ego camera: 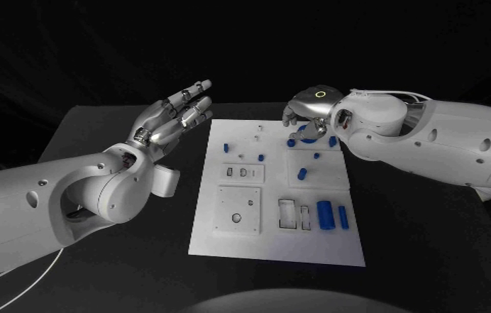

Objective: Assemble the parts on the task board

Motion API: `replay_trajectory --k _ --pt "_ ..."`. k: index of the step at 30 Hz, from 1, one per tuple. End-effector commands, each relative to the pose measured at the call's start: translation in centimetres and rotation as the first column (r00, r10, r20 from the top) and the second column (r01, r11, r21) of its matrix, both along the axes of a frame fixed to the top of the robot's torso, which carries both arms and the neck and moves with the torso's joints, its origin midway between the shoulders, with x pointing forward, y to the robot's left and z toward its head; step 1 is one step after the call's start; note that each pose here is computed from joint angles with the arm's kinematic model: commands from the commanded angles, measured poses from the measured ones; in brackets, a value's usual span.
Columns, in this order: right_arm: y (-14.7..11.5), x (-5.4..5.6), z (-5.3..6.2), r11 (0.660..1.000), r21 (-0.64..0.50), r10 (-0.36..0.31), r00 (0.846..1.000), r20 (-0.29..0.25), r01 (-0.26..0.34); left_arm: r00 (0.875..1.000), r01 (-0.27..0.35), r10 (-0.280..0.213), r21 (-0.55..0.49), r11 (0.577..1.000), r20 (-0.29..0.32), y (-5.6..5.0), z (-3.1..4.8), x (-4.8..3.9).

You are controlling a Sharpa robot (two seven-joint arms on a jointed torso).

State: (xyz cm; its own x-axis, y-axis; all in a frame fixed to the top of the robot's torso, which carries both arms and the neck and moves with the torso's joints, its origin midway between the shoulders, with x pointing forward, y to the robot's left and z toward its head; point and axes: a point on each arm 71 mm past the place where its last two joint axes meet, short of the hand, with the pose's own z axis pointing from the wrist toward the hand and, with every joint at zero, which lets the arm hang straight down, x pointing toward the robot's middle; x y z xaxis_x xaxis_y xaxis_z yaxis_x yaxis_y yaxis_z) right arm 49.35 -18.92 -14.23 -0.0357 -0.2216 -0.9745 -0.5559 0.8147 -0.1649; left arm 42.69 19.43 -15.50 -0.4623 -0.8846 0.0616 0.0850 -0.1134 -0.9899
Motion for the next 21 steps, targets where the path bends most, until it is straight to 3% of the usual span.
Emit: replay_trajectory --k 1,21 --pt "0.0 0.0 -0.5 1.000 -0.015 0.003 1.000 -0.020 -0.003 1.000 0.024 -0.024 -0.003 1.000 0.003 -0.3 0.11 -0.03" --pt "-0.4 0.3 -2.7 0.999 -0.039 -0.029 0.996 -0.085 0.026 0.999 0.031 -0.031 0.003 1.000 -0.008 -0.3 -0.07 0.21"
